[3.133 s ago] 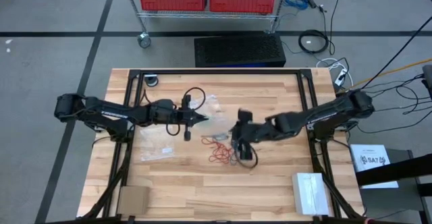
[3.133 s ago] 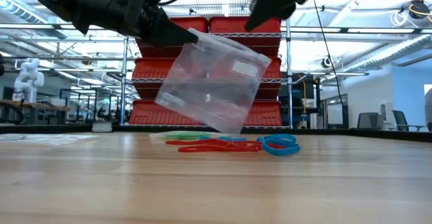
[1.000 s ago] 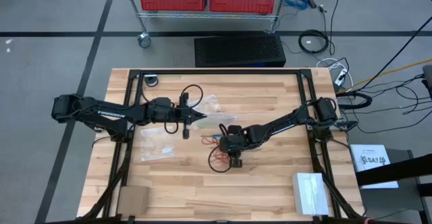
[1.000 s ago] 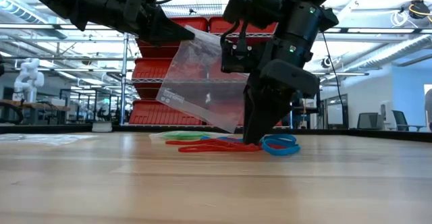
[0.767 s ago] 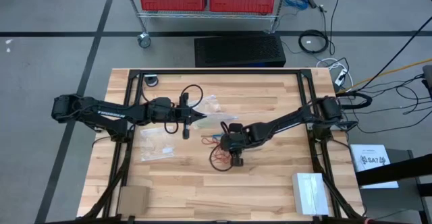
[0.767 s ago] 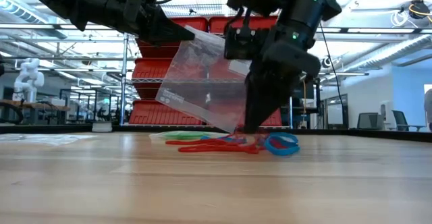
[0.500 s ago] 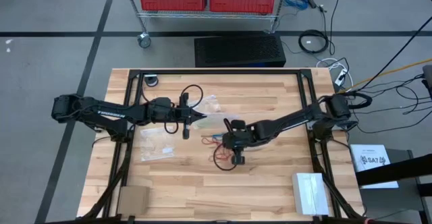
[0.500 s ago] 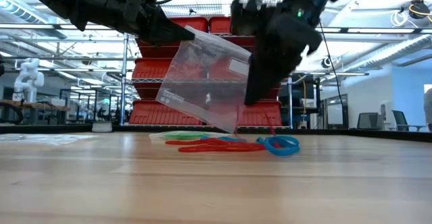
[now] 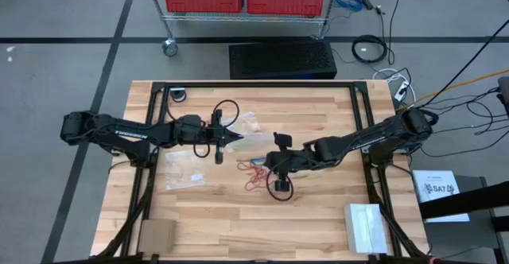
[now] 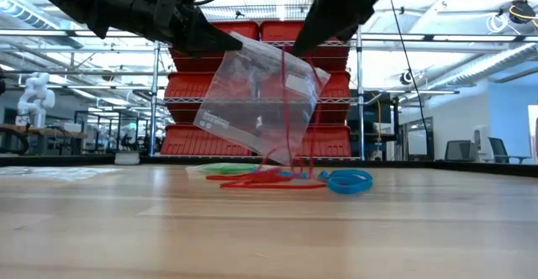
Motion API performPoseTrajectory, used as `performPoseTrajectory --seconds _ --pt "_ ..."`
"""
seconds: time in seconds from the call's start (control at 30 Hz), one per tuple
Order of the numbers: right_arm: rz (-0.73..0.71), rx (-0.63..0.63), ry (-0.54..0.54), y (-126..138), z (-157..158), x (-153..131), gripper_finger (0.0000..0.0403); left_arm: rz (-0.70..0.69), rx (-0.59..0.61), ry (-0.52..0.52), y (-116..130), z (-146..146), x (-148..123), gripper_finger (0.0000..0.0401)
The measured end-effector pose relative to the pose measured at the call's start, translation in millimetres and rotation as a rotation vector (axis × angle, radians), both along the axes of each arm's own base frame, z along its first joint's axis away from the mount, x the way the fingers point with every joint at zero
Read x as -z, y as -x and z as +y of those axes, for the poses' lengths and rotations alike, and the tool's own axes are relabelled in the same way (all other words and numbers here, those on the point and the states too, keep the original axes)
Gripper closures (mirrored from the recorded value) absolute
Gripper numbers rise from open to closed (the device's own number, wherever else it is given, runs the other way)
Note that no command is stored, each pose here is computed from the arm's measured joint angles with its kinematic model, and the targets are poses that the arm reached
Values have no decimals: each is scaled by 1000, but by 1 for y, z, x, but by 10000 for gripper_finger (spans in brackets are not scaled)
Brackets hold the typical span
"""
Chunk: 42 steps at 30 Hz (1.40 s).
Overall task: Sort rubber bands
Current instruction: Put the red rubber band into the bottom right transparent zip bag
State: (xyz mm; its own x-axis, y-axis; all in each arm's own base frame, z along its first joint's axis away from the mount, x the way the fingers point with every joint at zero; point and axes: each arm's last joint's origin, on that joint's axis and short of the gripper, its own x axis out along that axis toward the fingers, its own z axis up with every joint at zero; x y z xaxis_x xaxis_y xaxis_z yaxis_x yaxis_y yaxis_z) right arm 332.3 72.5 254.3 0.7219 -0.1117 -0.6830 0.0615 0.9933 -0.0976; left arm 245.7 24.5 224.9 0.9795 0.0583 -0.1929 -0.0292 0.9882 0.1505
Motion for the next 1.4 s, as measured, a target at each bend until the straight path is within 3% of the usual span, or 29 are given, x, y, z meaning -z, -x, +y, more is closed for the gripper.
performPoseTrajectory --seconds 0.47,0.8,1.4 --pt "-139 2 16 -3 1 -30 403 1 0 0 0 0 0 399" --pt "-263 152 172 -8 -1 -79 403 16 0 1 0 0 2 399" --pt "-331 315 358 -8 -8 -108 403 16 1 0 0 0 2 399"
